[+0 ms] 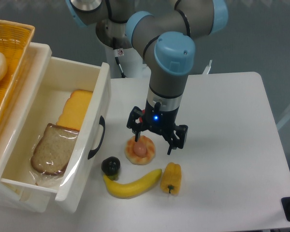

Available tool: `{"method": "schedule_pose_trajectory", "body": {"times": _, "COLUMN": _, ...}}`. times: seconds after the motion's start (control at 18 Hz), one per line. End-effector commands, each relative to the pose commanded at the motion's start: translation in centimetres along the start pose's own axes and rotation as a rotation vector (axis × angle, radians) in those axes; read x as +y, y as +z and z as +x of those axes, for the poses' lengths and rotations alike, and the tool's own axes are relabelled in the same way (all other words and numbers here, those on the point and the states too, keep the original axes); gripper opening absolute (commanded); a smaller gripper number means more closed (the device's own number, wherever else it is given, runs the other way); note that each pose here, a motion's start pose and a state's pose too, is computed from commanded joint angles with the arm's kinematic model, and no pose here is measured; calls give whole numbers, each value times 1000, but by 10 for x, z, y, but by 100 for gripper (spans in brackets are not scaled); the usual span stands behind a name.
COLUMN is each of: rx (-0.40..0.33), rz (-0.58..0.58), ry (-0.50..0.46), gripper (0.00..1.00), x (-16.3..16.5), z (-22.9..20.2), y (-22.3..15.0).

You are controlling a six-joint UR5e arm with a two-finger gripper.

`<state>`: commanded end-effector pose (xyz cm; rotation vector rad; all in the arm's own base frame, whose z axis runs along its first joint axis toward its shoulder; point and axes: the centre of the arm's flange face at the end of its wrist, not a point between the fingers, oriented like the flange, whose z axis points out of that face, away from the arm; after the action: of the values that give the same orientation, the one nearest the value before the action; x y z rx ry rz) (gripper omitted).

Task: Pick up the egg
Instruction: 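Move the gripper down over the round orange toy egg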

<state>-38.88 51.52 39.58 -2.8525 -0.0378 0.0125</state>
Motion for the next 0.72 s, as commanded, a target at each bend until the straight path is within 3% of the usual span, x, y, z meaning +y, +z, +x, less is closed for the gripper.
{"method": "schedule_pose_trajectory", "body": {"times": 0.11, "rx": 14, "rz": -14, "ry": 19, "gripper": 100, "x": 4, "z": 0, "y": 12}}
{"method": "schedule_pose_trajectory", "body": {"times": 0.72, "rx": 98, "rz": -68, "ry": 312, "gripper": 100, "x": 45, "z": -16, "y": 56}}
